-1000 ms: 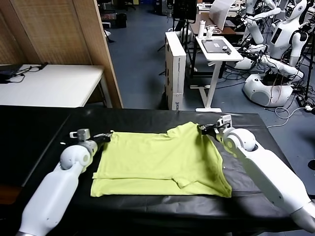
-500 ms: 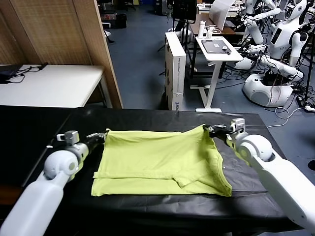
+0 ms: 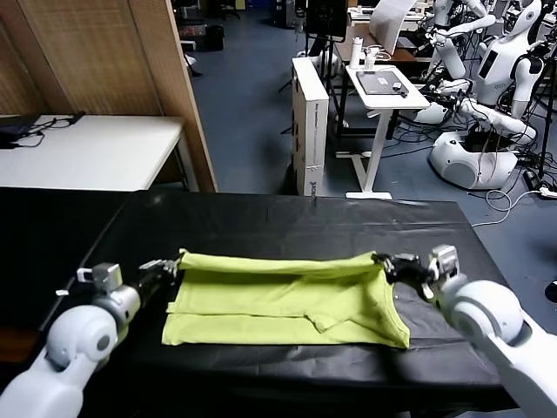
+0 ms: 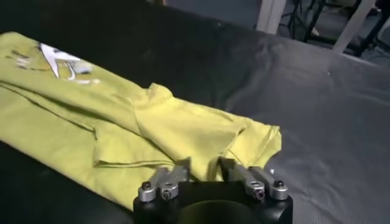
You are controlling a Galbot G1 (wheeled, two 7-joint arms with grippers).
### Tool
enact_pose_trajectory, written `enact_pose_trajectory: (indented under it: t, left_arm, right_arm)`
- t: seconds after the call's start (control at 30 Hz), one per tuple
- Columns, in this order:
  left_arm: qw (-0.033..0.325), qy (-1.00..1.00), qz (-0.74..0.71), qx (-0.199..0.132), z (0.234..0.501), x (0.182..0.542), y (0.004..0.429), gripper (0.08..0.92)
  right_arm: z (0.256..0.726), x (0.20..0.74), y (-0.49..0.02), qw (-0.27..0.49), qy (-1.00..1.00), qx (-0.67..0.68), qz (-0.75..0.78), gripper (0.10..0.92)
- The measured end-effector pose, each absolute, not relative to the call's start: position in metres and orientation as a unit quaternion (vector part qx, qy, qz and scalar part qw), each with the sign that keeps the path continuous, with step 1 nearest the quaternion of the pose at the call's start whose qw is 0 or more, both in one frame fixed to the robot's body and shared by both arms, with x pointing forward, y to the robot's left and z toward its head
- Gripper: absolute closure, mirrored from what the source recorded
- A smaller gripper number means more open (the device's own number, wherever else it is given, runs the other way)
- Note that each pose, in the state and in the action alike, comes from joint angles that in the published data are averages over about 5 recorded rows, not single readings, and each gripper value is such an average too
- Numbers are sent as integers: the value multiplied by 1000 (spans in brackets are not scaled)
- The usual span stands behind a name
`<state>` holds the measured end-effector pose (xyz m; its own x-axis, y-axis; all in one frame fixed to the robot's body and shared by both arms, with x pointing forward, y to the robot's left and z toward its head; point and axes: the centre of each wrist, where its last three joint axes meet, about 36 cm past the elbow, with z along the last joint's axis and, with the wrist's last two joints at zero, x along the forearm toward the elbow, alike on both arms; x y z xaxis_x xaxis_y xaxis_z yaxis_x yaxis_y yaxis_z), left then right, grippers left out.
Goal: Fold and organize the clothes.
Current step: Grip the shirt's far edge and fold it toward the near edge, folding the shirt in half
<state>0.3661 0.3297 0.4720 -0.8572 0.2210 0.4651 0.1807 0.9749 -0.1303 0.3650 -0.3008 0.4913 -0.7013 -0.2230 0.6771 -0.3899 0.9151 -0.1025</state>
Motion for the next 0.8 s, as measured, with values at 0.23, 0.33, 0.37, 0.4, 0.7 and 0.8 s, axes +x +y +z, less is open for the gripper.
enact_pose_trajectory:
  t: [0.23,0.33,0.37,0.4,0.7,0.8]
  left_arm:
    - [270,-958,39,-94,453,342,330,93]
    - [280,-955,41,-90,447,335,330,93]
    - [283,-954,43,-88,445,333,330,93]
    - [285,-953,44,-87,443,331,330,93]
    - [309,-947,52,-70,434,320,329,92]
    - [309,-948,51,-54,440,317,328,92]
  right_arm:
    - [488,359,-298,357,-910,178,115,328]
    - [488,358,-297,358,-909,180,111,179]
    - [488,358,-297,358,-910,181,109,149]
    - [489,357,-297,357,-910,181,107,137]
    - [507,350,-297,340,-918,187,86,115]
    - [513,351,-300,328,-925,179,75,115]
